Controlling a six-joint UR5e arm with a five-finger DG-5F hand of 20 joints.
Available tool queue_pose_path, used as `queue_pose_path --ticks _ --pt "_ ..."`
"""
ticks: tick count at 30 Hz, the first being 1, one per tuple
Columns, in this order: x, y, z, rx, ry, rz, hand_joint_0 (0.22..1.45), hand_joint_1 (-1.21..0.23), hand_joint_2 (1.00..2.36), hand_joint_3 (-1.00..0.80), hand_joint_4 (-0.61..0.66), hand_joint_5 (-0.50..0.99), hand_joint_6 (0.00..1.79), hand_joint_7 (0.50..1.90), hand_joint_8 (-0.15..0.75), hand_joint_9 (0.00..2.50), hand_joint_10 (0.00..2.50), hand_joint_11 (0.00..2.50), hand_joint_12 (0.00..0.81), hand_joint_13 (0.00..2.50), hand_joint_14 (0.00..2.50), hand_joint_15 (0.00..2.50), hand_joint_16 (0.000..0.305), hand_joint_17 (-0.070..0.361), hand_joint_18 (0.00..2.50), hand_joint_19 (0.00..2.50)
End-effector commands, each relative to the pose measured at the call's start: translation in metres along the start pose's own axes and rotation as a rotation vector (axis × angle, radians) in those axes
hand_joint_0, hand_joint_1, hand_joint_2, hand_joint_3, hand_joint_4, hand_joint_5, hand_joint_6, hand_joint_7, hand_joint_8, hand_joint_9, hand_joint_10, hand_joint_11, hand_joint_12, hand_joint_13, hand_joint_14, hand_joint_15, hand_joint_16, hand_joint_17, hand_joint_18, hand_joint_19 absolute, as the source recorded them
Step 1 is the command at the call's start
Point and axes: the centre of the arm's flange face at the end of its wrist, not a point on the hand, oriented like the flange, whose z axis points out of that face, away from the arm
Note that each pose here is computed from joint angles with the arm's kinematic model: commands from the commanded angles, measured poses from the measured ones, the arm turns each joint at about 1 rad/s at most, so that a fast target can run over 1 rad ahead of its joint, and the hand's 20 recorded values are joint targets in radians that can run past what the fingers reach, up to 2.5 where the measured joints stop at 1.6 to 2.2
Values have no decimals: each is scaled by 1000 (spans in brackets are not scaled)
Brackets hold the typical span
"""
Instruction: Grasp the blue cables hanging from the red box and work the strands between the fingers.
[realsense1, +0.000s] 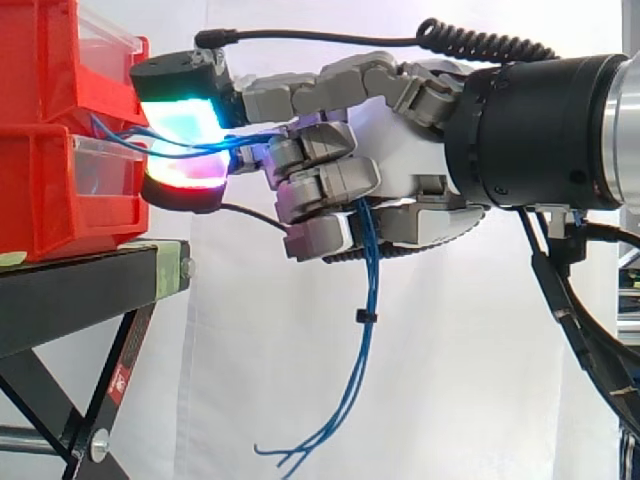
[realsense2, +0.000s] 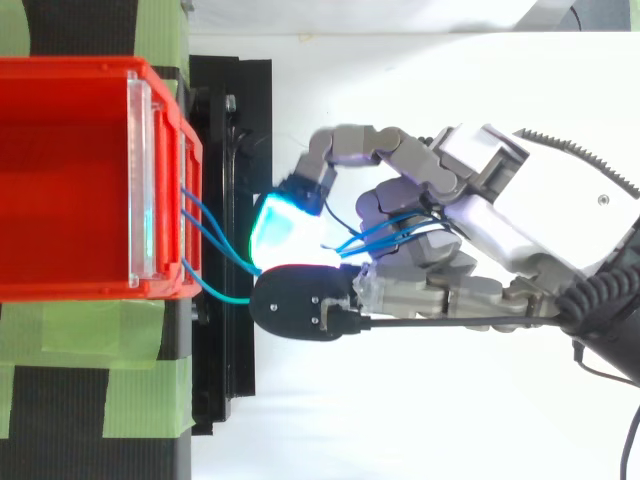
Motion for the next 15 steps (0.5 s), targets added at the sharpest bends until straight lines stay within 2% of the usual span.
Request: queue_pose_path --ticks 1,2,3,4,5,6,7,8,9,10,11,12,13,14,15 --pt "-3 2 -1 10 1 37 996 -773 1011 -62 249 -145 1502 1179 350 908 2500 1993 431 1023 2500 1295 63 142 1391 1652" --pt "-4 2 -2 13 4 39 830 -743 1014 -363 277 -156 1477 1245 350 908 2500 1993 431 1023 2500 1295 63 142 1391 1652" --pt "-4 2 -2 16 4 43 804 -734 1015 -453 277 -157 1462 1265 350 908 2500 1993 431 1023 2500 1295 63 142 1391 1652" --pt "-5 1 -3 27 8 43 798 -711 1012 -654 291 -105 1459 1288 350 908 2500 1993 431 1023 2500 1295 63 142 1391 1652" --pt "-7 0 -3 34 7 43 868 -684 1014 -581 256 -57 1464 1295 350 908 2500 1993 431 1023 2500 1295 63 142 1391 1652" --pt "-7 -1 -4 37 9 46 882 -686 1016 -537 228 -60 1461 1310 350 908 2500 1993 431 1023 2500 1295 63 142 1391 1652" --pt "-7 -1 -4 39 9 48 928 -718 1018 -235 114 -98 1502 1317 350 908 2500 1993 431 1023 2500 1295 63 142 1391 1652" --pt "-7 -1 -5 42 10 52 1050 -758 1118 68 130 -121 1548 1300 350 908 2500 1993 431 1023 2500 1295 63 142 1391 1652" --pt "-8 -2 -5 45 12 56 1050 -758 1118 68 130 -121 1548 1300 350 908 2500 1993 431 1023 2500 1295 63 142 1391 1652" --pt "-8 -3 -5 47 10 56 1211 -662 1005 205 177 -41 1507 1275 350 908 2500 1993 431 1023 2500 1295 63 142 1391 1652" --pt "-8 -2 -5 46 10 59 1245 -630 1005 130 197 49 1458 1306 350 908 2500 1993 431 1023 2500 1295 63 142 1391 1652" --pt "-8 -2 -5 46 10 62 1245 -629 1005 100 215 63 1448 1303 350 908 2500 1993 431 1023 2500 1295 63 142 1391 1652" --pt "-8 -2 -5 46 10 62 1158 -646 1024 69 307 84 1327 1329 350 908 2500 1993 431 1023 2500 1295 63 142 1391 1652" --pt "-8 -2 -5 45 10 63 961 -649 1252 -5 351 79 1189 1263 350 908 2500 1993 431 1023 2500 1295 63 142 1391 1652" --pt "-8 -2 -5 45 10 63 918 -662 1285 -29 361 71 1153 1256 350 908 2500 1993 431 1023 2500 1295 63 142 1391 1652"
